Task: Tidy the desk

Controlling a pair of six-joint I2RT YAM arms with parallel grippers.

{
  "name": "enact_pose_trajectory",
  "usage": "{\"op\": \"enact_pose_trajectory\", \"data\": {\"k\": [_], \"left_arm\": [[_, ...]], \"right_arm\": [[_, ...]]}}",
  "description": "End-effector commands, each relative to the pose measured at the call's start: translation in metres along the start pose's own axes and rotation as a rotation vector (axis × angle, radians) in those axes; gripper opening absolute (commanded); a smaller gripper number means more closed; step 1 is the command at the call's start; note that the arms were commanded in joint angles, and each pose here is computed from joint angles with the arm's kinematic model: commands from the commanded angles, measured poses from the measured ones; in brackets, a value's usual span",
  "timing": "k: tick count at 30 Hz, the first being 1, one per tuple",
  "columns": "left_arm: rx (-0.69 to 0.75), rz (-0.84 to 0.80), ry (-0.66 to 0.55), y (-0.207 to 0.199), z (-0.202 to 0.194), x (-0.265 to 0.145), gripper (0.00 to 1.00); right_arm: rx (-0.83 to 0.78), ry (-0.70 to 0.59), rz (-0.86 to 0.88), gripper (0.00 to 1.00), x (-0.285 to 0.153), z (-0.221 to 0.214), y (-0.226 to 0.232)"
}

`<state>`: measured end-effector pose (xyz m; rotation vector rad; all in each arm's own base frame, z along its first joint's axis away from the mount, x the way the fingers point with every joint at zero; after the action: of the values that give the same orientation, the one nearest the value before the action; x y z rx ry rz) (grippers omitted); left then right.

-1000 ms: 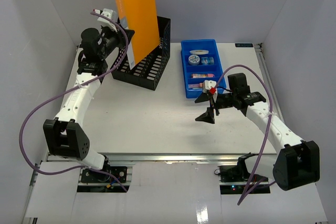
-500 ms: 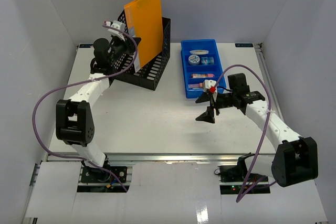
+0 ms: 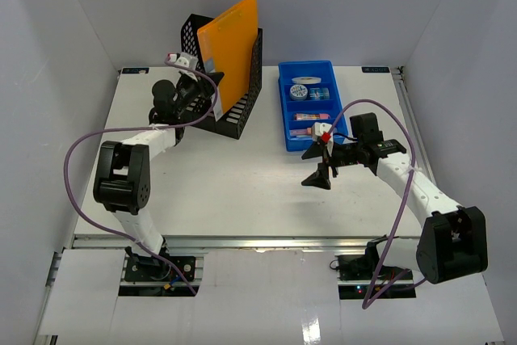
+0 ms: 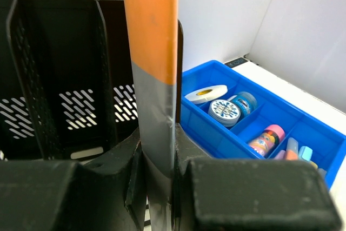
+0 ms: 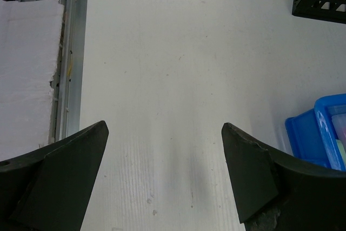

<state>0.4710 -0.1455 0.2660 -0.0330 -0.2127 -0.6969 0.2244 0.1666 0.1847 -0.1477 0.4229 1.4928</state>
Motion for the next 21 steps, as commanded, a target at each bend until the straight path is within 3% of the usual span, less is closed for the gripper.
{"op": "enact_pose_trajectory", "data": {"k": [1,7,21], "left_arm": [[0.068,-0.048,-0.162,-0.011,0.028,-0.004,0.0],[0.086,-0.082,-0.17,-0.014,0.009,-0.005,0.0],[0.173,-0.161,-0.232,-0.015,0.01,0.007,0.0]], "right_arm": [[-0.013,-0.008,0.001,0.92,0.001,-0.002,-0.003],[-0.013,-0.008,0.002,0.92,0.001,-0.003,-0.003],[-0.009,-0.009,0.007,0.92,0.001,-0.004,-0.002]]}}
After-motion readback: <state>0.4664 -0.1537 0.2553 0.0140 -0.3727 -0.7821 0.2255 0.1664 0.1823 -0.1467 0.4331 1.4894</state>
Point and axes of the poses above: each gripper's point midway between its finger pads, its own x axis out along the fingers, its own y axis along the line the jaws close on, z = x × y, the point moved 5 cm from there along -x, back along the fingers, and after that the axes turned 8 degrees about x, right-handed, at the moved point
